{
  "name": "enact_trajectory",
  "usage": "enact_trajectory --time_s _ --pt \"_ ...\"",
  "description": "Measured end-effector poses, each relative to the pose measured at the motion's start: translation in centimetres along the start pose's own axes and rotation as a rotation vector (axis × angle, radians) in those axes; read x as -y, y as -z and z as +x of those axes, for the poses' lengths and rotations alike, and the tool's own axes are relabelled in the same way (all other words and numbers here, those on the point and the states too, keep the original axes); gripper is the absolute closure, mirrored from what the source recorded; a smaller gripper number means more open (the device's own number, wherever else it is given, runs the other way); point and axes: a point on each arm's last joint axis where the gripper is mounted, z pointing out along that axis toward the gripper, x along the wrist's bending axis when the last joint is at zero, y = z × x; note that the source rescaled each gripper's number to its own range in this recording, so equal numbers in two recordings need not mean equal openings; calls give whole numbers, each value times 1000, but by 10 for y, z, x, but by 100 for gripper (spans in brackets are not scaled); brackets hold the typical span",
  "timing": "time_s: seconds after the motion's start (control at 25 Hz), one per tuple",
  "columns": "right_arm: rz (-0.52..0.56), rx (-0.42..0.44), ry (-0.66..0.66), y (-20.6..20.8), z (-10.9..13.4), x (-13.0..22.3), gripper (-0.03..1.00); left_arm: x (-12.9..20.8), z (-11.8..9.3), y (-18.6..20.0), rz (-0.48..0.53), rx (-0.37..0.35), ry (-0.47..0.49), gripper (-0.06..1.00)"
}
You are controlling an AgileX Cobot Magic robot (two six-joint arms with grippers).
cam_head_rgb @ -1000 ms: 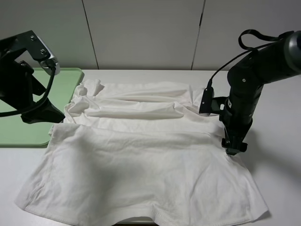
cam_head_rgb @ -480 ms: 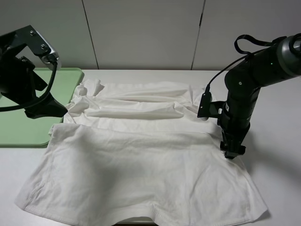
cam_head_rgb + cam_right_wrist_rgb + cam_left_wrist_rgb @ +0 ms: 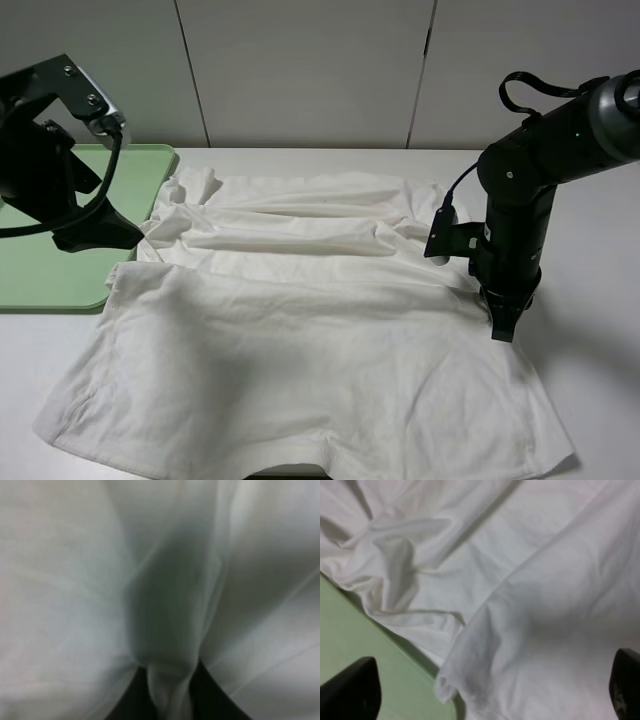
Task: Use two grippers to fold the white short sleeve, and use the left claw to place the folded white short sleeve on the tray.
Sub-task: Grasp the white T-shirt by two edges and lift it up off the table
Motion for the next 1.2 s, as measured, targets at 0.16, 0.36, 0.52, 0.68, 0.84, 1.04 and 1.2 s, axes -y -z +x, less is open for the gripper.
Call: enact_trajectory --time_s 0.16,0.36,0.52,0.68,0.84,1.04,1.2 --pt "23 -19 -3 0 2 2 94 4 0 -15 48 39 10 6" --pt "45 -40 -5 1 3 4 94 11 2 -50 143 106 27 8" --pt "60 -54 -12 1 5 5 94 8 7 -61 164 113 18 9" --pt "65 -57 -19 1 5 6 94 7 20 -93 256 142 -40 9" --pt "66 -58 -20 1 5 6 94 5 24 -108 300 179 -43 9" --pt "63 -56 -21 1 5 5 94 13 23 -135 383 257 -32 10" --pt "53 -49 -24 1 4 5 94 25 18 -153 435 299 -22 16"
